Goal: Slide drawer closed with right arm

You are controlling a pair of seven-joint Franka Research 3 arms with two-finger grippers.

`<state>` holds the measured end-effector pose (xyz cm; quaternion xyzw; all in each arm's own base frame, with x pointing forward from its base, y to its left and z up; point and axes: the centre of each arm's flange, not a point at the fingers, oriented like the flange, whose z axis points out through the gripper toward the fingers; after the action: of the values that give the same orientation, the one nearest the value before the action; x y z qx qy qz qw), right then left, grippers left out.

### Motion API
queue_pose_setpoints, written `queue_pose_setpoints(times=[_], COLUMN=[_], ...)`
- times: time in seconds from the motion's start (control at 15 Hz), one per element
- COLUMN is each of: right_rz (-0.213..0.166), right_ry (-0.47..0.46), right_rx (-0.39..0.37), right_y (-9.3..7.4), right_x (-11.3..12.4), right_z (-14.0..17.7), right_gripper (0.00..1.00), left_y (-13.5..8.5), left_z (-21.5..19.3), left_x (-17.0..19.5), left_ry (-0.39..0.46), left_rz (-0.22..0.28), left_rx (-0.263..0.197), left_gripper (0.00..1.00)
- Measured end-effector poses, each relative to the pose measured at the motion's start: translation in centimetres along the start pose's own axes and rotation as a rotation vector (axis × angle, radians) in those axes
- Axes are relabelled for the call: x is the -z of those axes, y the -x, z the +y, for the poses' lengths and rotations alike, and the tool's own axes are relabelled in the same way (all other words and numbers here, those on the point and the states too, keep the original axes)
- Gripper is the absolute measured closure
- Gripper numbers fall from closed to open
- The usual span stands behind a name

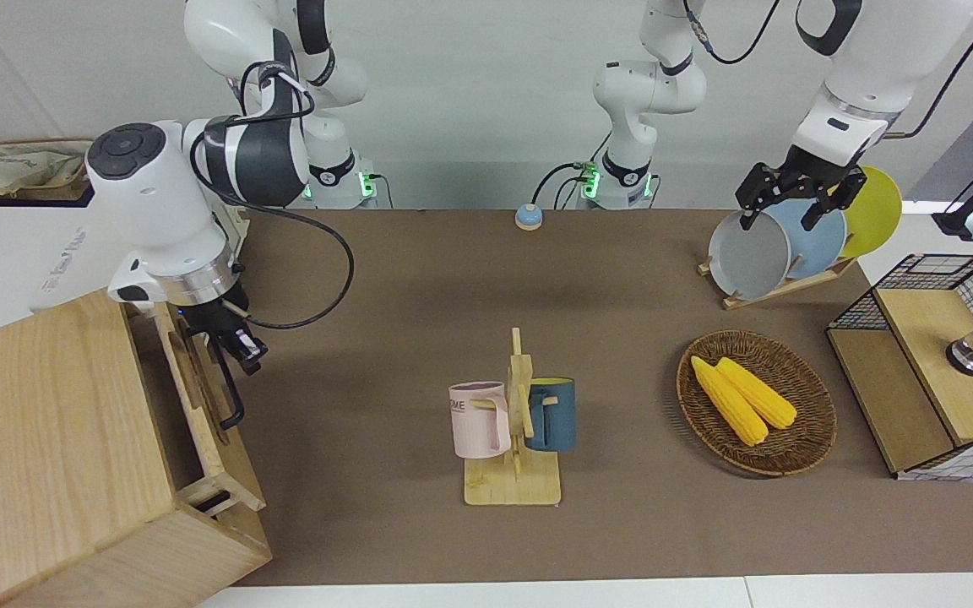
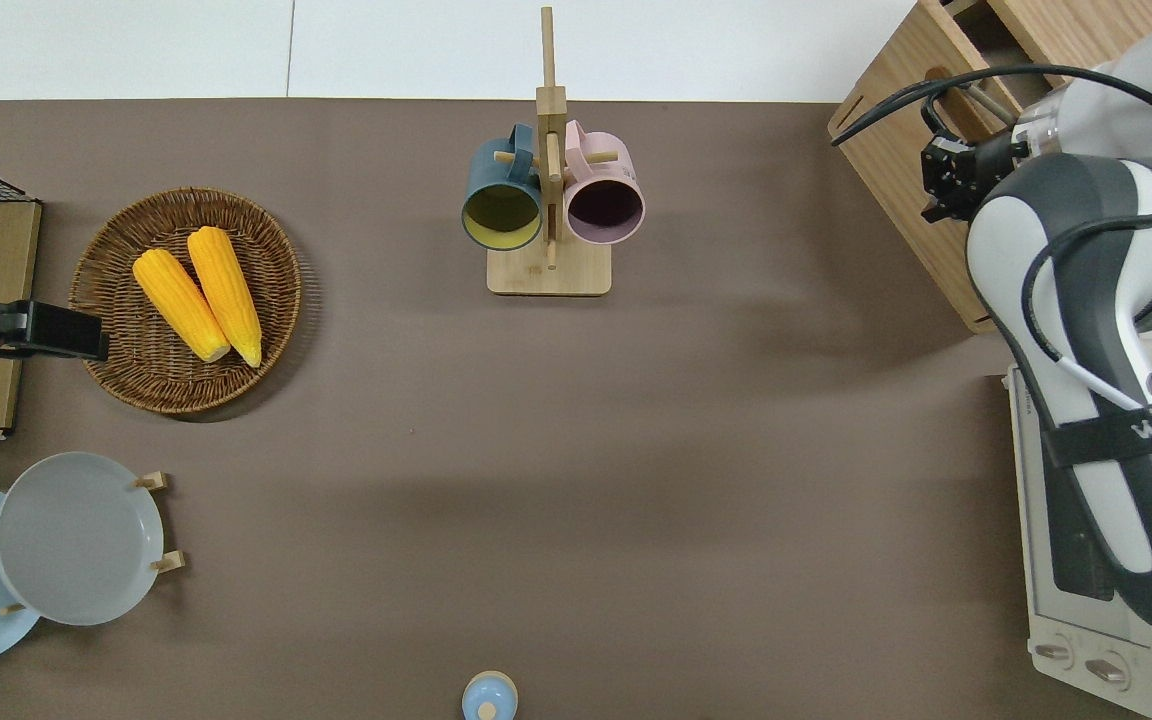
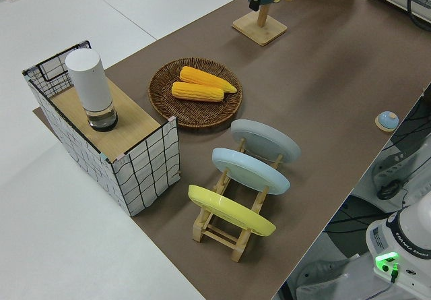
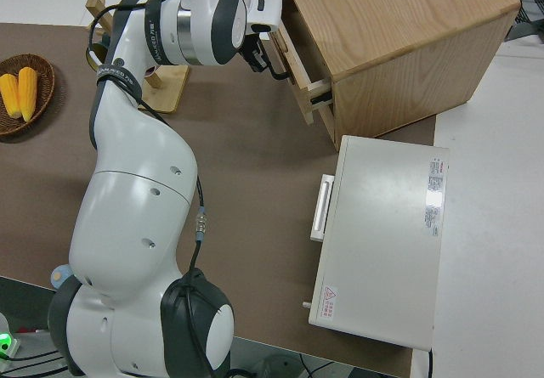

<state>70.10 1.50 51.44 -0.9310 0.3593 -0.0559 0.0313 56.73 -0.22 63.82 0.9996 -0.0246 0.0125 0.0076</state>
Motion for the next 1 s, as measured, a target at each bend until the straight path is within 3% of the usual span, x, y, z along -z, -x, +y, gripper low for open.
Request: queue_pose_setpoints(times=[0.27,1.0], right_rz=[0.009,0.022], right_ry=[-0.001,-0.008], right_rx=[0.019,0.071], right_y=[-1.7,-2.3], right_x=[0.1,0.3], right_z=[1.8,2.3], right_gripper=[0.99,0.99], left_y=[0.0,0.0], left_z=[0.0,0.0], left_x=[0.0,0.0], left_ry=[0.0,0.0], left_rz=[0.0,0.0], left_rx=[0.0,0.0], left_gripper=[0.0,0.0])
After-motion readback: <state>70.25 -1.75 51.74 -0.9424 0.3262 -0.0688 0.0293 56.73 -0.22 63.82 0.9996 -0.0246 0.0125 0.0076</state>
